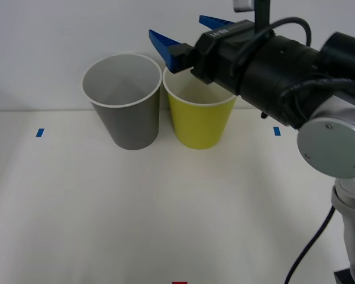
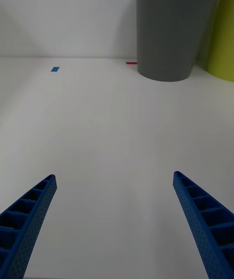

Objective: Put cans in the gray bin and PET bottles in the light green bin.

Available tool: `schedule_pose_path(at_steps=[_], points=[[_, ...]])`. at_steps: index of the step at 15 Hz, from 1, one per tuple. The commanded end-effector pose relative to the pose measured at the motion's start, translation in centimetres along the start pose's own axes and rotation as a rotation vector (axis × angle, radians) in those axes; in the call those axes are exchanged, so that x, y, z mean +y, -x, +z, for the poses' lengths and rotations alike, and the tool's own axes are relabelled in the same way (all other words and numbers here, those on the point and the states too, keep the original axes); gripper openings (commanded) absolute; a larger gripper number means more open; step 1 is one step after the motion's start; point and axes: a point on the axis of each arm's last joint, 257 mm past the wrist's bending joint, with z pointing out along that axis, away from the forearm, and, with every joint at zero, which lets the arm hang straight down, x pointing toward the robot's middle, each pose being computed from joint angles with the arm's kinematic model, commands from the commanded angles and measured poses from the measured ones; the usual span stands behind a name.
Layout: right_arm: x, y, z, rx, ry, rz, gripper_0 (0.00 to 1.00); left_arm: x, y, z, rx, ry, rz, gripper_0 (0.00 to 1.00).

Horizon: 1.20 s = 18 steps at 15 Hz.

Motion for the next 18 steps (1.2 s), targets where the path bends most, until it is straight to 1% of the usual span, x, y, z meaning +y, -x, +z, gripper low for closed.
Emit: schedule_pose_path(at_steps=[1, 2, 4, 5, 6, 7, 8, 10, 12, 14, 15, 16, 18], points=[[-1.9, -0.7, -4.6, -0.005, -0.098, -0.05, 1.0, 0.0, 0.0, 0.0, 0.0, 0.0, 0.0, 0.82], [-2.2, -0.8, -6.2, -0.009, -0.141, -0.071, 1.0, 0.0, 0.0, 0.0, 0.0, 0.0, 0.0, 0.82], [-3.2, -1.9, -8.4, 0.001, -0.212, -0.021, 1.0, 0.0, 0.0, 0.0, 0.0, 0.0, 0.0, 0.82], [-4.5, -3.7, -9.2, 0.038, -0.263, -0.017, 1.0, 0.0, 0.0, 0.0, 0.0, 0.0, 0.0, 0.82], [-5.5, -5.4, -10.1, 0.071, -0.3, -0.005, 1.0, 0.0, 0.0, 0.0, 0.0, 0.0, 0.0, 0.82], [-5.8, -6.2, -10.6, 0.078, -0.314, 0.009, 1.0, 0.0, 0.0, 0.0, 0.0, 0.0, 0.0, 0.82], [-6.1, -6.9, -11.4, 0.06, -0.327, 0.027, 1.0, 0.0, 0.0, 0.0, 0.0, 0.0, 0.0, 0.82], [-6.6, -7.4, -12.6, 0.034, -0.351, 0.027, 1.0, 0.0, 0.0, 0.0, 0.0, 0.0, 0.0, 0.82], [-6.9, -7.5, -13.9, -0.011, -0.374, 0.025, 1.0, 0.0, 0.0, 0.0, 0.0, 0.0, 0.0, 0.82], [-6.6, -6.3, -14.8, -0.092, -0.377, 0.007, 1.0, 0.0, 0.0, 0.0, 0.0, 0.0, 0.0, 0.82], [-6.7, -6.3, -15.3, -0.12, -0.383, -0.015, 1.0, 0.0, 0.0, 0.0, 0.0, 0.0, 0.0, 0.82], [-6.9, -7.5, -15.7, -0.115, -0.391, -0.032, 1.0, 0.0, 0.0, 0.0, 0.0, 0.0, 0.0, 0.83], [-7.6, -10.5, -16.9, -0.111, -0.414, -0.037, 1.0, 0.0, 0.0, 0.0, 0.0, 0.0, 0.0, 0.82]])
